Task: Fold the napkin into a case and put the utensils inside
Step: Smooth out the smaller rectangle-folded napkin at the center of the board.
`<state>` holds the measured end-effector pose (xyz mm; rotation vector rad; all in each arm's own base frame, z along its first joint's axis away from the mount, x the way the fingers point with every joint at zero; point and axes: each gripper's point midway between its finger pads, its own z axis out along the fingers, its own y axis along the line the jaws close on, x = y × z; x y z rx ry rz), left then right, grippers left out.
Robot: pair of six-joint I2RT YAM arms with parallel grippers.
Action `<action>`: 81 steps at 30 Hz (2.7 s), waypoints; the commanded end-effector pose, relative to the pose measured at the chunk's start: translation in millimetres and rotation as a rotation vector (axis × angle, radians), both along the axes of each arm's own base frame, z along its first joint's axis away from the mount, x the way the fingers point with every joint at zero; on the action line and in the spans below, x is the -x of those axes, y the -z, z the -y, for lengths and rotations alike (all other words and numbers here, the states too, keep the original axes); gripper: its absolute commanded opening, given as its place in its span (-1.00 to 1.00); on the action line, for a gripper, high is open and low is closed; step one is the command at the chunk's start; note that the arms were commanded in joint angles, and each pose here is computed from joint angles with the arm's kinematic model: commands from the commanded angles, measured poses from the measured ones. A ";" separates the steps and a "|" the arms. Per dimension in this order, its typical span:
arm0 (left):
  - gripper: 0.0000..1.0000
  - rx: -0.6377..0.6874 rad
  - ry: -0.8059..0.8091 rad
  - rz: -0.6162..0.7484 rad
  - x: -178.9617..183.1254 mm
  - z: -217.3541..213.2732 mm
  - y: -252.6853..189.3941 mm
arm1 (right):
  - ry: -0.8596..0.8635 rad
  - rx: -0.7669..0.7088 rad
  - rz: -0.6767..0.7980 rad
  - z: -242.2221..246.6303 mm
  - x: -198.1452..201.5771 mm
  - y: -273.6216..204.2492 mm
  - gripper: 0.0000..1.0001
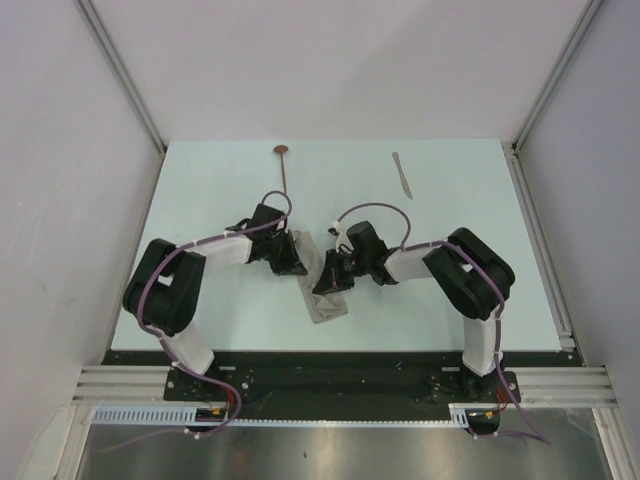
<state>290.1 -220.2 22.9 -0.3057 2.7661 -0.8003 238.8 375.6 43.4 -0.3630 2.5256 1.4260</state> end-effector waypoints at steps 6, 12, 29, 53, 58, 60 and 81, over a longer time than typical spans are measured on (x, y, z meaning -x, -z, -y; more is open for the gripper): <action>-0.95 -0.071 -0.045 0.070 -44.9 -21.0 -19.7 | -0.017 0.021 0.012 3.4 0.3 13.1 -0.84; -0.98 -0.102 -0.065 -0.010 -35.1 -29.9 11.6 | -0.031 -0.004 0.065 2.9 13.4 -27.6 -0.75; -0.98 -0.133 -0.065 0.096 -50.0 -34.4 -28.3 | -0.056 0.014 0.124 24.4 45.5 -70.1 -0.27; -0.83 -0.221 -0.083 0.241 -86.8 -44.6 -82.9 | -0.089 0.030 0.060 -11.2 22.0 -1.9 -0.41; -0.77 -0.262 -0.039 0.202 -96.6 -43.1 -73.7 | -0.047 0.023 0.129 -19.3 -10.8 -28.0 -0.35; -0.71 -0.268 -0.023 0.190 -96.1 -40.9 -69.5 | -0.004 0.021 0.142 -20.1 -30.6 -34.1 -0.35; -0.68 -0.509 0.067 0.157 -93.7 -32.2 -41.4 | 0.139 -0.125 0.021 -36.8 -98.1 -35.4 -0.84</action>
